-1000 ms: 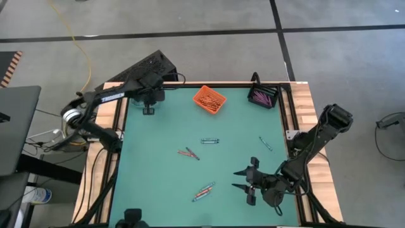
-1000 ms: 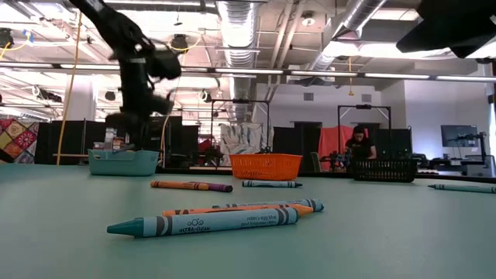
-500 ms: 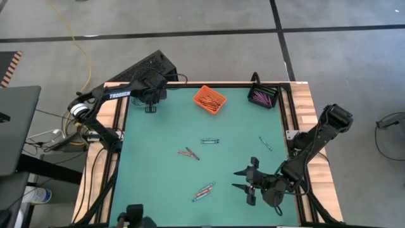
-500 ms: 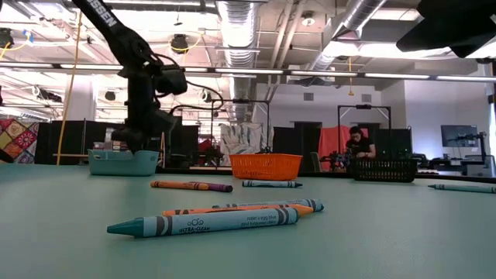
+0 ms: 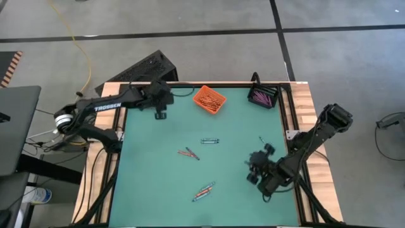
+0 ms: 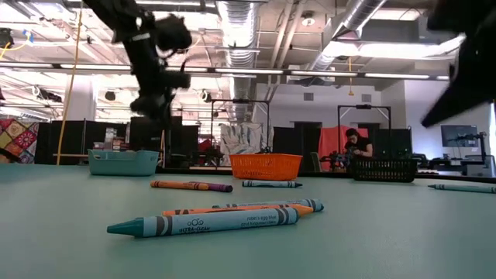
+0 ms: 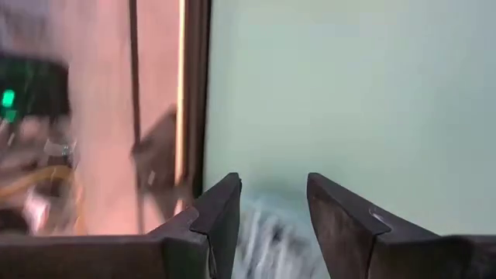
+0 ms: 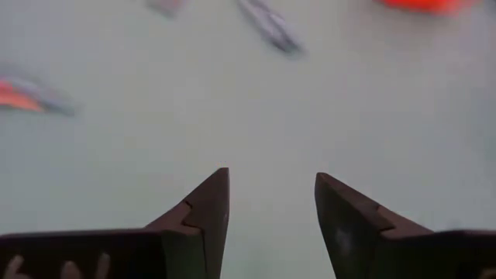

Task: Sort crayons
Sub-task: Put the blue crayon into the blue bin

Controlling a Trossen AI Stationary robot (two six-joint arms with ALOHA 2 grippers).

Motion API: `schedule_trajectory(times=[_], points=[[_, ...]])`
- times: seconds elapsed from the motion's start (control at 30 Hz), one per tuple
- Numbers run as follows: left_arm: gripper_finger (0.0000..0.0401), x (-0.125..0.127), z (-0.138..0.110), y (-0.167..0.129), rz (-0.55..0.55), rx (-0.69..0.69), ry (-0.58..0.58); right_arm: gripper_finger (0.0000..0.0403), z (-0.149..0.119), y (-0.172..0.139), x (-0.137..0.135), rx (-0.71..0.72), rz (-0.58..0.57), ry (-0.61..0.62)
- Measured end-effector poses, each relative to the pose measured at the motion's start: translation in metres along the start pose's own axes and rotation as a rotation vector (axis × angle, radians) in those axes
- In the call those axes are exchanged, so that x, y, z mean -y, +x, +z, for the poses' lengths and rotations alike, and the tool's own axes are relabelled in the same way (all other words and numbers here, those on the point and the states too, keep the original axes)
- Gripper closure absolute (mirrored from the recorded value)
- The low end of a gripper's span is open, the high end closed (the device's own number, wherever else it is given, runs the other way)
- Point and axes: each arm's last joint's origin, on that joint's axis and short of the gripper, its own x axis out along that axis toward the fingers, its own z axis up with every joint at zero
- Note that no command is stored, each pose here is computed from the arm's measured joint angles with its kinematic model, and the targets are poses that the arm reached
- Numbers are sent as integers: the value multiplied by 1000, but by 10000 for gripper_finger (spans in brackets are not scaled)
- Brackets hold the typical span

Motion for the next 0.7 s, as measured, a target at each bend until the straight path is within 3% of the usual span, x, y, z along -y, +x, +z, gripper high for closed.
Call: schedule_trajectory(times=[0.17, 0.3, 0.47, 0.7], points=[[260, 27, 25, -36, -104, 241, -47, 234, -3, 5, 38, -168, -291, 19], [260, 56, 44, -59, -200, 377, -41, 242, 2, 5, 58, -297, -405, 11], [260, 101, 63, -83, -336, 497, 13, 249, 6, 5, 85, -365, -356, 48], [260, 163, 75, -111, -463, 591, 109, 255, -14, 0, 134, -421, -241, 225]])
